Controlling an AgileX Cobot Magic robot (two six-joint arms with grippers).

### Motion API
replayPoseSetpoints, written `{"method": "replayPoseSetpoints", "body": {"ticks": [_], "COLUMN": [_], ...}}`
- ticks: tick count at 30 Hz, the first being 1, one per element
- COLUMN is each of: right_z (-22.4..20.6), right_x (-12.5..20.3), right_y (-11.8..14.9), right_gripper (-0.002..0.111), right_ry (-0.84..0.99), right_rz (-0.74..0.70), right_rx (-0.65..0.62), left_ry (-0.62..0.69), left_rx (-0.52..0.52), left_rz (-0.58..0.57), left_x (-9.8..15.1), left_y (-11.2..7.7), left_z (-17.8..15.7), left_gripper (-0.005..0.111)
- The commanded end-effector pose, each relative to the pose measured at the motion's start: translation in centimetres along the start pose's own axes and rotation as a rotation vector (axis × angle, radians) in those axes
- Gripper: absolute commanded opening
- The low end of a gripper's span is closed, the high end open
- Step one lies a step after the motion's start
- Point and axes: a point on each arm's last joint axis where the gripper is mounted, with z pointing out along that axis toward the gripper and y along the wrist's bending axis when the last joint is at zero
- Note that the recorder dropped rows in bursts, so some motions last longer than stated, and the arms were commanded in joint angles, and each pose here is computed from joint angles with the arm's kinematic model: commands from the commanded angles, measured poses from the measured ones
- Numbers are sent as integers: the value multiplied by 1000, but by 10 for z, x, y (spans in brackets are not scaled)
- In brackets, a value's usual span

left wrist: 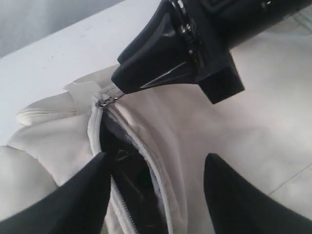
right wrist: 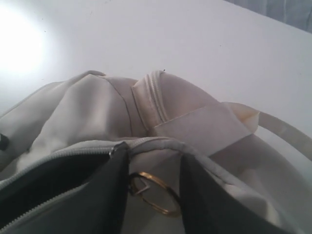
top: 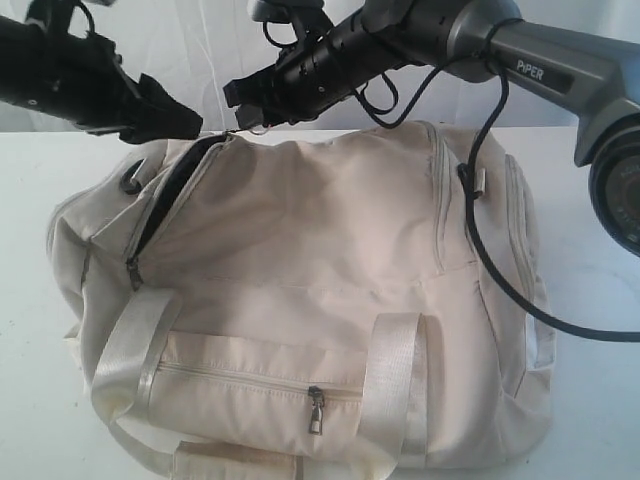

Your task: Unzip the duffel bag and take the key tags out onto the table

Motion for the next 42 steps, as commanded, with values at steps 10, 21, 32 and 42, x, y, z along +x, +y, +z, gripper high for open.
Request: {"method": "replayPoseSetpoints", "body": {"ticks": [10, 21, 32, 42], "right_z": [-9, -9, -9, -9], "right_x": [-7, -10, -12, -10], "right_y": [3, 1, -2, -3], "right_gripper": [0, 0, 0, 0], "right_ry": [-29, -59, -81, -66], "right_rz": [-55, -110, -153, -128], "right_rx": [-17, 6, 45, 47], "left_ry": [90, 175, 277, 329], "left_rx": [-61, 11, 108, 79], "left_rz": [-20, -16, 88, 102], "left_x": [30, 42, 36, 33], "left_y": [20, 16, -3, -8], "left_z": [62, 68, 36, 19], "left_gripper": [58, 0, 0, 0]}}
